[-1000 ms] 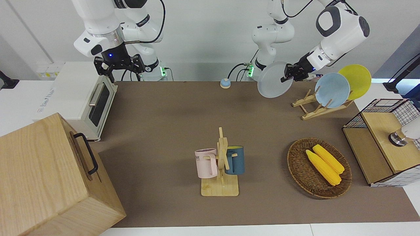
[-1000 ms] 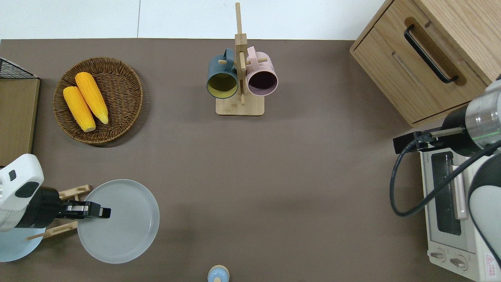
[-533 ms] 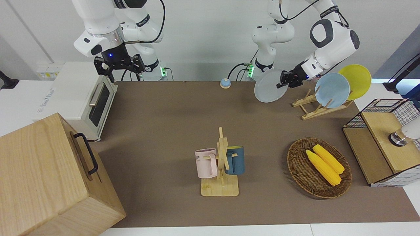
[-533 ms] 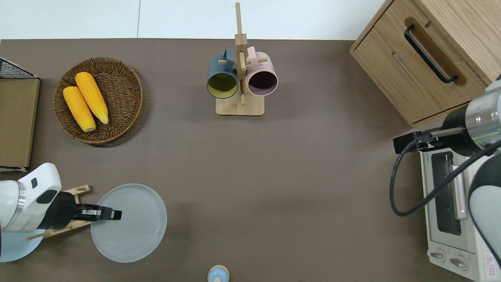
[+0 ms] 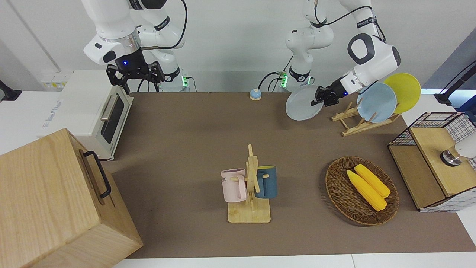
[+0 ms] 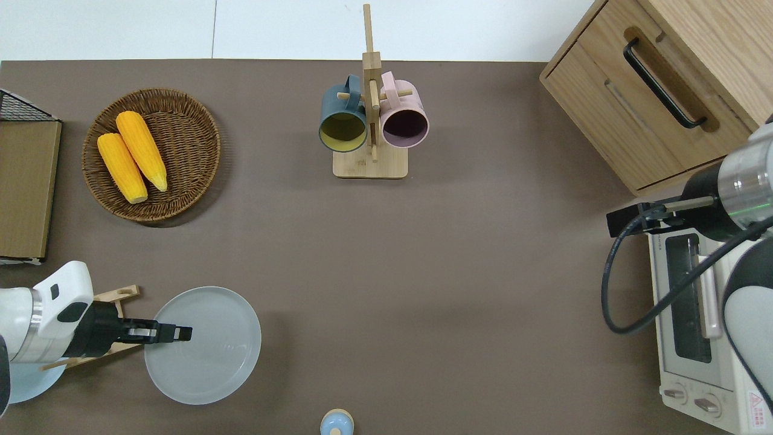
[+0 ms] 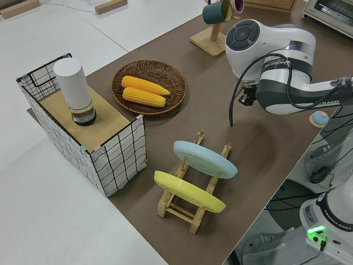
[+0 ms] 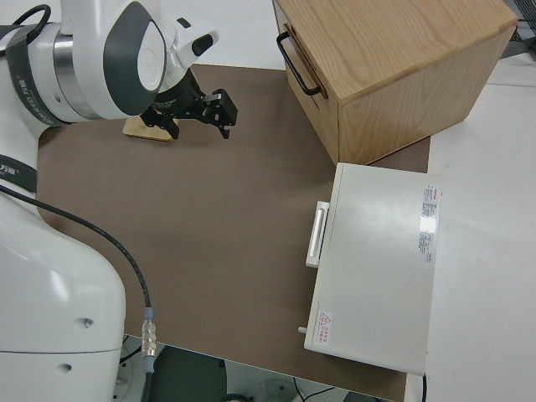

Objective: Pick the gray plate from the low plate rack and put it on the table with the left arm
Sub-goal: 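Carry the gray plate away from the rack and lower it onto the table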

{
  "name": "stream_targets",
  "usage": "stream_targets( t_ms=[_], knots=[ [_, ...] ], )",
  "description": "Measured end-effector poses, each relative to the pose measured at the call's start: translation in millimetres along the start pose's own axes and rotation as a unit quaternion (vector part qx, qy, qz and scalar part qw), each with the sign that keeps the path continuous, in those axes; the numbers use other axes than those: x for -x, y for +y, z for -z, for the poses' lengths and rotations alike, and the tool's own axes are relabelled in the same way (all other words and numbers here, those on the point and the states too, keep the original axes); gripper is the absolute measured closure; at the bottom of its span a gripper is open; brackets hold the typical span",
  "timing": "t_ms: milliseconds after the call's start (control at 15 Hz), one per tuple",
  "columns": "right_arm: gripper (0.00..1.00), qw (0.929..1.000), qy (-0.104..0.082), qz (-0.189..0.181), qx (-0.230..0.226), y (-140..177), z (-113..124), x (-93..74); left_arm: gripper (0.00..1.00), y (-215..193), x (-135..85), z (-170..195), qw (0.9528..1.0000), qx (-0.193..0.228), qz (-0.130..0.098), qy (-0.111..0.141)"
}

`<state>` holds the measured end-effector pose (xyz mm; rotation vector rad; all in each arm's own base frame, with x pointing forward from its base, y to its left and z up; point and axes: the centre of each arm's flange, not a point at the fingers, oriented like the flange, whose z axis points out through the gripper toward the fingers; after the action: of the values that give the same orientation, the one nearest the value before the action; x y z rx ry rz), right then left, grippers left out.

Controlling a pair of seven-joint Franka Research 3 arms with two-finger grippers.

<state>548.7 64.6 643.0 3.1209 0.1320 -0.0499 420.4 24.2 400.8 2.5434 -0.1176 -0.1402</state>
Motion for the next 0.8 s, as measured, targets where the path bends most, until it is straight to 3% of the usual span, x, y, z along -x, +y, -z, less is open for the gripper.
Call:
stream_targets(
  t_ms=[800],
  knots=[
    [0.01, 1.0, 0.0, 0.0, 0.0, 0, 0, 0.0, 0.94, -36, -8, -45, 0.9998, 0.004, -0.016, 0.014]
  ],
)
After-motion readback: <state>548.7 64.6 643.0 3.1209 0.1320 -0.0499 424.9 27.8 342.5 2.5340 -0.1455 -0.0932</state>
